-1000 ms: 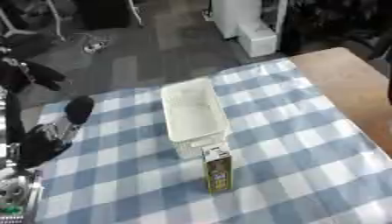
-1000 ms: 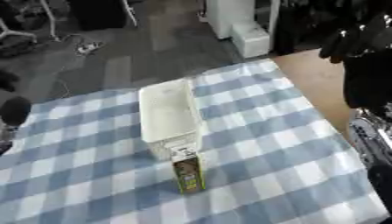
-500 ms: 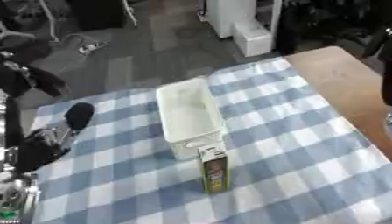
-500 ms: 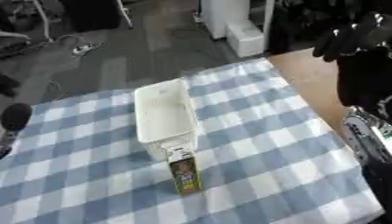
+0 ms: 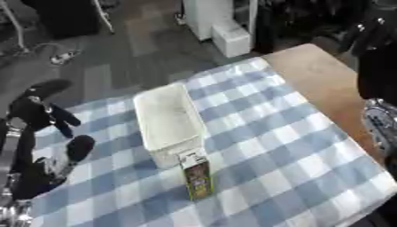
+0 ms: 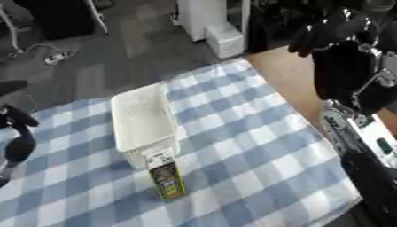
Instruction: Pick up objects on the table and place them in the box.
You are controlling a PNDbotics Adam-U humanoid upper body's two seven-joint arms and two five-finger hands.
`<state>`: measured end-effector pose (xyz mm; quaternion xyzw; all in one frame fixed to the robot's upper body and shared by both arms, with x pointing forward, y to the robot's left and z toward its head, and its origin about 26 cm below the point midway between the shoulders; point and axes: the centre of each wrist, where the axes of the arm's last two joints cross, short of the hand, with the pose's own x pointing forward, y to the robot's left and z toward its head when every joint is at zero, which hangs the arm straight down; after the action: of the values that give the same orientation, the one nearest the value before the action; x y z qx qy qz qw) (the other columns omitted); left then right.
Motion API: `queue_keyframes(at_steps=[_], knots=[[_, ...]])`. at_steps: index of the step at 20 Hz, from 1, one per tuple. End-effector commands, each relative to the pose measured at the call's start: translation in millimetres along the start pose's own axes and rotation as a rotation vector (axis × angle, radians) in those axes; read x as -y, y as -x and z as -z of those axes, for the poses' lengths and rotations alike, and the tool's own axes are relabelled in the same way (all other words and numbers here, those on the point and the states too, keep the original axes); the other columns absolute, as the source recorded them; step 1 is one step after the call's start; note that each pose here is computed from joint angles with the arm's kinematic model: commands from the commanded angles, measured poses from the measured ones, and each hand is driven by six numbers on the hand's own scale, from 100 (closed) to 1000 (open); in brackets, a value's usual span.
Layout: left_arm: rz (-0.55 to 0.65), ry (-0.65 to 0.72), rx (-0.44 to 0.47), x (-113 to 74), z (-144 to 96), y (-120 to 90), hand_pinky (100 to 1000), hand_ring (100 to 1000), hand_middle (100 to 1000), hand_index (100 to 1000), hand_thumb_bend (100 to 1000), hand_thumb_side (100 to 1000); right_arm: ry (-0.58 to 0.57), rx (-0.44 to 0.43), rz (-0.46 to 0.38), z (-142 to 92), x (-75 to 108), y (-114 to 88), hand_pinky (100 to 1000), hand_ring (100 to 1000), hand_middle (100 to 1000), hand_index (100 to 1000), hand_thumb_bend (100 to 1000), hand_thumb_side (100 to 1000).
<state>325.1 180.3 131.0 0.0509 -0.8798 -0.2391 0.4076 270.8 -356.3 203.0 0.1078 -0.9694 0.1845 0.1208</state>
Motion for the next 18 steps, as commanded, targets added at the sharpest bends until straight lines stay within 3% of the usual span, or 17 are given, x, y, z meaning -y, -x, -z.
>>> queue_keyframes(at_steps=[1, 7, 18], knots=[[-0.060, 0.058, -0.009, -1.0, 0.4, 0.8, 286, 451, 795, 877, 644, 768, -0.051, 0.032, -0.014, 12.3, 5.5, -4.3, 462, 432, 455, 598, 100, 1000], [-0.187, 0.131, -0.054, 0.3, -1.6, 5.2, 281, 458, 808, 892, 655, 756, -0.054, 0.034, -0.008, 13.1, 5.6, -4.3, 462, 432, 455, 598, 100, 1000], [-0.133, 0.377, -0.091, 14.1, -4.8, 10.6, 305, 481, 841, 923, 663, 775, -0.066, 0.036, -0.006, 12.7, 5.1, -4.1, 462, 432, 455, 598, 100, 1000]])
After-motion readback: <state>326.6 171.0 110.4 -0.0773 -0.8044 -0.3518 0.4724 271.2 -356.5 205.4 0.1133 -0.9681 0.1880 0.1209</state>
